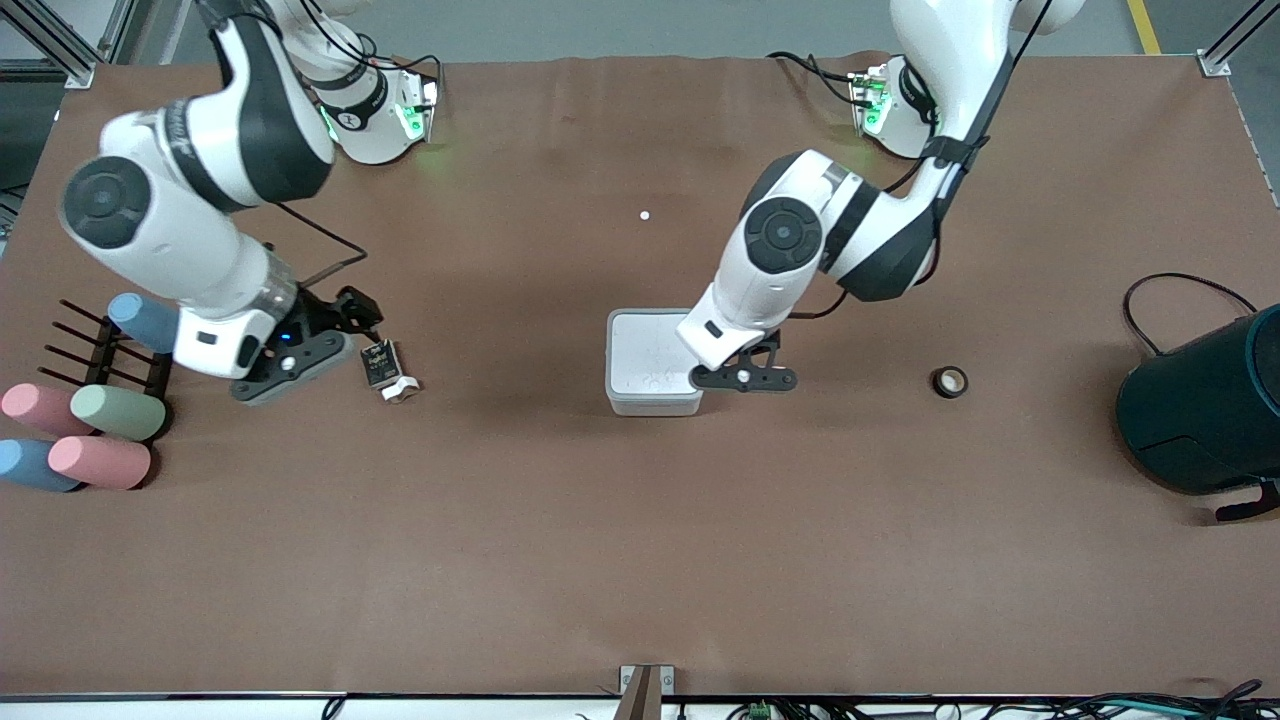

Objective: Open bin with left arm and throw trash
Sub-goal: 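Move the left gripper to the white bin while the right gripper reaches the package, then lift the white bin's lid open with the left gripper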

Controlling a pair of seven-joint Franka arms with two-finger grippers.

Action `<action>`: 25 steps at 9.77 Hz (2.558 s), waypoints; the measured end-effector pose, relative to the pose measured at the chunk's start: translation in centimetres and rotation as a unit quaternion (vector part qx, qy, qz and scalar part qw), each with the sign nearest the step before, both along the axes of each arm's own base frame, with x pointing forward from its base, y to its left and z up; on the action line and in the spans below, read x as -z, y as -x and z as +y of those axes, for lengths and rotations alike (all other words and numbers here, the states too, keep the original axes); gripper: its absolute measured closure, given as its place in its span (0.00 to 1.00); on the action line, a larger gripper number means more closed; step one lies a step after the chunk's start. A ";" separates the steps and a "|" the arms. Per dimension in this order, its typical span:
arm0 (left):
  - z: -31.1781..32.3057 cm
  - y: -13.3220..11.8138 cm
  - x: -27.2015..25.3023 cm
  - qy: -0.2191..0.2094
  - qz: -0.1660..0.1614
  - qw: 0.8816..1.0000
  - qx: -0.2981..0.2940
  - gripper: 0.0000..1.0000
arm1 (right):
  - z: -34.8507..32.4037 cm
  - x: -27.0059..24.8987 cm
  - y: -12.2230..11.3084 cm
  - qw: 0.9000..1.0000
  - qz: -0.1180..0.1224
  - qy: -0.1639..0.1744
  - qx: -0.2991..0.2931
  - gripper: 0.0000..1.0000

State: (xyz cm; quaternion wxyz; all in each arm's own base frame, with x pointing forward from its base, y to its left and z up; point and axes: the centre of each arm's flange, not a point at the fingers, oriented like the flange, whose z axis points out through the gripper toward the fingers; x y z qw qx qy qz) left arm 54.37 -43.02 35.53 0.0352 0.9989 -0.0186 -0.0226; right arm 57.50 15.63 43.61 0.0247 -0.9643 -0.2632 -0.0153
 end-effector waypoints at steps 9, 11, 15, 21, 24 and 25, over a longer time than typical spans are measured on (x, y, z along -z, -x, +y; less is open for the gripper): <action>-5.2 -0.6 4.3 0.027 -0.022 0.999 -0.007 0.99 | -3.1 14.2 -0.3 0.999 0.022 0.014 -0.020 0.07; -5.7 -0.2 5.6 0.023 -0.016 1.000 -0.003 0.99 | -2.6 16.7 0.5 0.999 0.018 0.015 -0.025 0.09; -5.9 -0.2 5.8 0.023 -0.018 1.000 -0.001 0.99 | -2.3 19.4 1.2 0.999 0.027 0.019 -0.032 0.15; 5.1 -3.6 -9.5 -0.021 0.008 0.999 -0.023 0.92 | -2.8 21.9 2.7 0.999 0.024 0.020 -0.043 0.23; 17.9 -6.2 -15.1 -0.050 0.029 0.998 -0.019 0.56 | -2.9 23.1 3.4 0.999 0.021 0.021 -0.046 0.27; 21.8 -7.3 -15.4 -0.050 0.034 0.998 -0.018 0.42 | -2.9 23.3 3.5 0.998 0.022 0.021 -0.046 0.31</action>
